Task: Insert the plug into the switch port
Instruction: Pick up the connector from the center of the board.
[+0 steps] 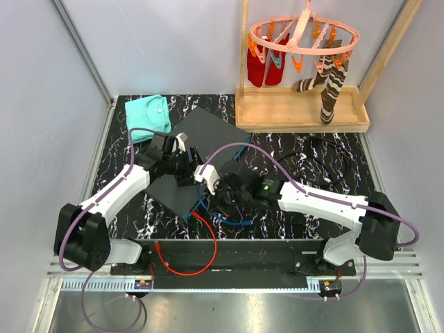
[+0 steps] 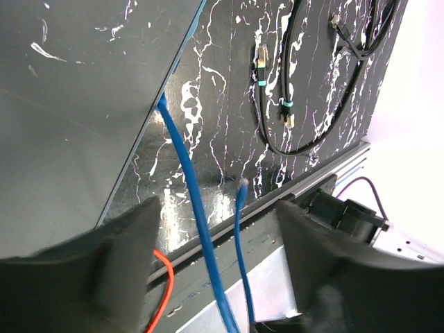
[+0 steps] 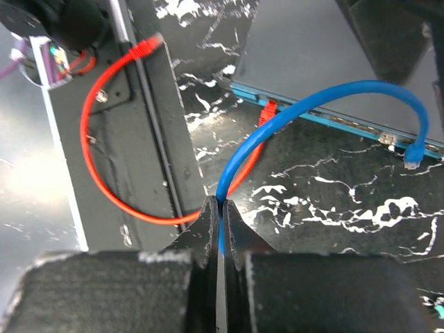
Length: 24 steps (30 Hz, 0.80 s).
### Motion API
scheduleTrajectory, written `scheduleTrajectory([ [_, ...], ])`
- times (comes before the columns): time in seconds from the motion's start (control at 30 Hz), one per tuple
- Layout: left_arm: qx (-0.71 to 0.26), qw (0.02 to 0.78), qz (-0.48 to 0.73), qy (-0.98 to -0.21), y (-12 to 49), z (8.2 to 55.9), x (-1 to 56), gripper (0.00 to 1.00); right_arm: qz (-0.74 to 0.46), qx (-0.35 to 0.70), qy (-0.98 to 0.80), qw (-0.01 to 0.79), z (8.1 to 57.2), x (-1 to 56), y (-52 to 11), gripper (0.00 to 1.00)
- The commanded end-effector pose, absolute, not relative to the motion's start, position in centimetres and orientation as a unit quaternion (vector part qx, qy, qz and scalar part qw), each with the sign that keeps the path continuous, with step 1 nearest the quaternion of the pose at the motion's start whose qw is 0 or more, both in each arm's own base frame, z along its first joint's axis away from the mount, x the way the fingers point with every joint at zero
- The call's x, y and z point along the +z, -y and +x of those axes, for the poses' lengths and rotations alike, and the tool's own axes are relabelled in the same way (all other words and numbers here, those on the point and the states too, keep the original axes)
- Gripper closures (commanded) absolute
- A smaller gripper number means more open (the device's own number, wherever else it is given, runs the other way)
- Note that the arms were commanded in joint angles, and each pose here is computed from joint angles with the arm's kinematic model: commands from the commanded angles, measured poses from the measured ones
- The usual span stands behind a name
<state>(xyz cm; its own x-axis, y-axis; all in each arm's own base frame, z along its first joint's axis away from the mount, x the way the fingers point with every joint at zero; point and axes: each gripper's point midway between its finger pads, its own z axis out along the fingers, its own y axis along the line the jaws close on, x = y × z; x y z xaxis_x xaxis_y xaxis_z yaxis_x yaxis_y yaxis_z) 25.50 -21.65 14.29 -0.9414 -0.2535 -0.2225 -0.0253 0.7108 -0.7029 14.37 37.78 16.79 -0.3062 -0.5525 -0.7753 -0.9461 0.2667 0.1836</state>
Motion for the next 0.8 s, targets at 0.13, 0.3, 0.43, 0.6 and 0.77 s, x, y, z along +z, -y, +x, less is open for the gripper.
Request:
scheduleTrajectory([
  [0.13, -0.392, 0.148, -0.061, -0.906, 22.1, 24.6, 15.4, 0.60, -0.554, 0.285, -0.713, 0.322, 15.5, 17.0, -38.4, 1.00],
  [0.3, -0.391, 0.163, -0.058, -0.904, 21.8, 24.7, 16.2, 0.98, -0.565, 0.268, -0.708, 0.329, 16.1, 17.1, -38.4, 1.00],
  [0.43, -0.391, 0.186, -0.047, -0.900, 21.6, 25.0, 17.5, 1.00, -0.570, 0.254, -0.705, 0.336, 16.8, 17.0, -38.6, 1.00],
  [0.6, -0.355, 0.283, -0.067, -0.889, 19.0, 26.9, 19.6, 1.00, -0.542, 0.218, -0.724, 0.365, 18.9, 17.6, -38.7, 0.68],
  [0.77, -0.304, 0.376, -0.152, -0.862, 14.4, 28.2, 19.5, 1.00, -0.457, 0.168, -0.782, 0.388, 22.4, 17.3, -37.4, 0.42],
])
